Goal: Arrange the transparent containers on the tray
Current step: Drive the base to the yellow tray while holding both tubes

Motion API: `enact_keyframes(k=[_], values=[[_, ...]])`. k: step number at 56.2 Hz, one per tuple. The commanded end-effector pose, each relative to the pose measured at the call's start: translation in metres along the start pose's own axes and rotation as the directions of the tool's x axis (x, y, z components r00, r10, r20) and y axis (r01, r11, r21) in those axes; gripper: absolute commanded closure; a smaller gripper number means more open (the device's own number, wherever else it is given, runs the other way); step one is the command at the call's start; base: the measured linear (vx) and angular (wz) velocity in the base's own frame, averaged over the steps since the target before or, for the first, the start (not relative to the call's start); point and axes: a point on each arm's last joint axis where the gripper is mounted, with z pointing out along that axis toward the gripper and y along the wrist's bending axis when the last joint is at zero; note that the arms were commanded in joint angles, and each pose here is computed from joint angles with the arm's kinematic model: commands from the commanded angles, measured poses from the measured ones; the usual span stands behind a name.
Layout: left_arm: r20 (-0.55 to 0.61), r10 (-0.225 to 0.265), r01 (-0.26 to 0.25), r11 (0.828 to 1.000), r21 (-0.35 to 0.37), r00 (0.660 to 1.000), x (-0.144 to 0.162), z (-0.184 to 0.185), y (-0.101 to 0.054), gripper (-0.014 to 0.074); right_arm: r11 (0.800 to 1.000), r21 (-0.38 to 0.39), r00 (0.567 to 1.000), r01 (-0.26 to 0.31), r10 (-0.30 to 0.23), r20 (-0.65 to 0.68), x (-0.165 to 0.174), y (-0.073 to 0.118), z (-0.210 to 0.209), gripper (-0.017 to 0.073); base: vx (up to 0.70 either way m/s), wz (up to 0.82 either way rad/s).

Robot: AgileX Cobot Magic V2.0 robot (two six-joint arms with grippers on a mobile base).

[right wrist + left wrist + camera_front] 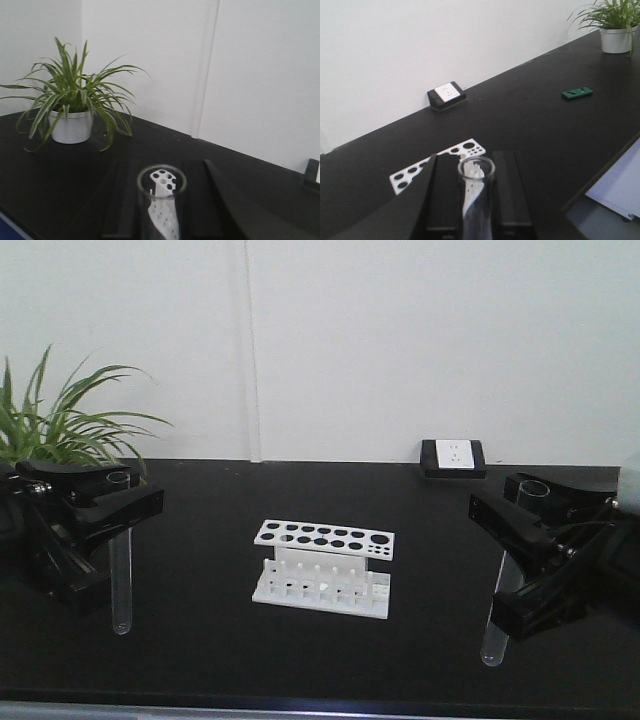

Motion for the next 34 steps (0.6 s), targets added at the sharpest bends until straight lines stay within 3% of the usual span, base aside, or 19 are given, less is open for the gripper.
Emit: enact_keyframes(k=[1, 34], values=[[0.068, -0.022, 0.023, 1.0, -0.012, 0.997, -0.0174, -0.0057, -0.0017, 0.0597, 1.0, -0.03, 0.997, 0.008, -0.006, 0.074, -0.0161, 0.0024, -0.0036, 0.0571, -0.28, 0.26], [0.068, -0.022, 0.023, 1.0, -0.012, 0.997, -0.0174, -0.0057, -0.0017, 0.0597, 1.0, -0.03, 0.997, 0.008, -0.006, 0.074, -0.0161, 0.0024, -0.0036, 0.0571, -0.27, 0.44]])
